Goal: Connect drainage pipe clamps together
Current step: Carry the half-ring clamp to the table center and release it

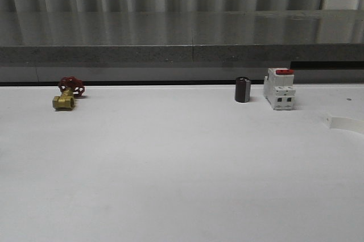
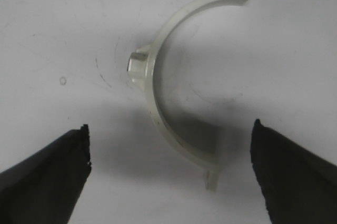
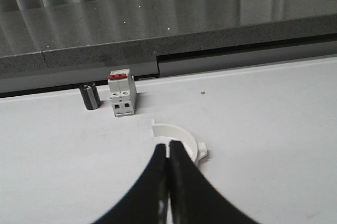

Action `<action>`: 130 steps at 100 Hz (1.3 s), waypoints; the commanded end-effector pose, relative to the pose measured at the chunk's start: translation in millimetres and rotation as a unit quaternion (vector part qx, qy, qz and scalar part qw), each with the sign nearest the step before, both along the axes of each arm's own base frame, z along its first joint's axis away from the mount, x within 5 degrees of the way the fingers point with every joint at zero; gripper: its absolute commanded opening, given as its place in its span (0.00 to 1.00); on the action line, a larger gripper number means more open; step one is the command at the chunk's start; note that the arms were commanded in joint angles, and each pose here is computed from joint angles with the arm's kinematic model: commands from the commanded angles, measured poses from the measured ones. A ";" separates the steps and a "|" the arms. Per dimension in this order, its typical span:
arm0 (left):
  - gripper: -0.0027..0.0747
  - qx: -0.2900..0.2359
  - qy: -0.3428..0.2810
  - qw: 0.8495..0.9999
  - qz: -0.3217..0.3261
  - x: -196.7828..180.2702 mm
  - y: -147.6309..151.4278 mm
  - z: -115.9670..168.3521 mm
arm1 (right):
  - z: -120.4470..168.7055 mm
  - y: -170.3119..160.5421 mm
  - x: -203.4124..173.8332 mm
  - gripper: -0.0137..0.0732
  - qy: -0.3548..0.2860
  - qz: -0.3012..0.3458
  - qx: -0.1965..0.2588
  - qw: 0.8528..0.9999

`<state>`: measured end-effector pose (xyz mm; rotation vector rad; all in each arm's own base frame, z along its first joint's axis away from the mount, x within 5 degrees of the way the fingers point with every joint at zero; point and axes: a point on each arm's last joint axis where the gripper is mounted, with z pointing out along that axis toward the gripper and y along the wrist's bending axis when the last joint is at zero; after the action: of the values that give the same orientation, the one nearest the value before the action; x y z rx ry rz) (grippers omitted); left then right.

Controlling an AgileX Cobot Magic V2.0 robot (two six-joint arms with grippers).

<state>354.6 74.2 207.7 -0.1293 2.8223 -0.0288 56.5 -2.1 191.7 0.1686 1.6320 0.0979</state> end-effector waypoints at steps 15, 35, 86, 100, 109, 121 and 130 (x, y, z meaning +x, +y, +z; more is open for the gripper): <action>0.81 0.009 -0.032 0.999 -0.006 33.4 9.7 0.2 | 13.9 -0.6 -2.1 0.08 -0.058 -0.005 -0.007 0.998; 0.81 0.010 -0.023 1.000 -0.007 43.7 12.5 -13.2 | 13.9 -0.6 -2.1 0.08 -0.058 -0.005 -0.007 0.998; 0.39 0.017 0.016 1.000 -0.019 40.7 14.2 -23.8 | 13.9 -0.6 -2.1 0.08 -0.058 -0.005 -0.007 0.998; 0.14 0.015 0.025 0.999 -0.021 39.1 13.7 -24.3 | 13.9 -0.6 -2.1 0.08 -0.058 -0.005 -0.007 0.998; 0.06 0.018 0.023 0.999 -0.024 37.7 11.8 -18.7 | 13.9 -0.6 -2.1 0.08 -0.058 -0.005 -0.007 0.998; 0.06 0.022 0.004 0.999 -0.034 34.0 2.8 3.1 | 13.9 -0.6 -2.1 0.08 -0.058 -0.005 -0.007 0.998; 0.06 0.013 -0.015 0.999 -0.036 28.1 -11.4 26.2 | 13.9 -0.6 -2.1 0.08 -0.058 -0.005 -0.007 0.998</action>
<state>385.4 77.1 180.2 -0.0264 2.9317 -0.0063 56.5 -2.1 191.7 0.1686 1.6320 0.0979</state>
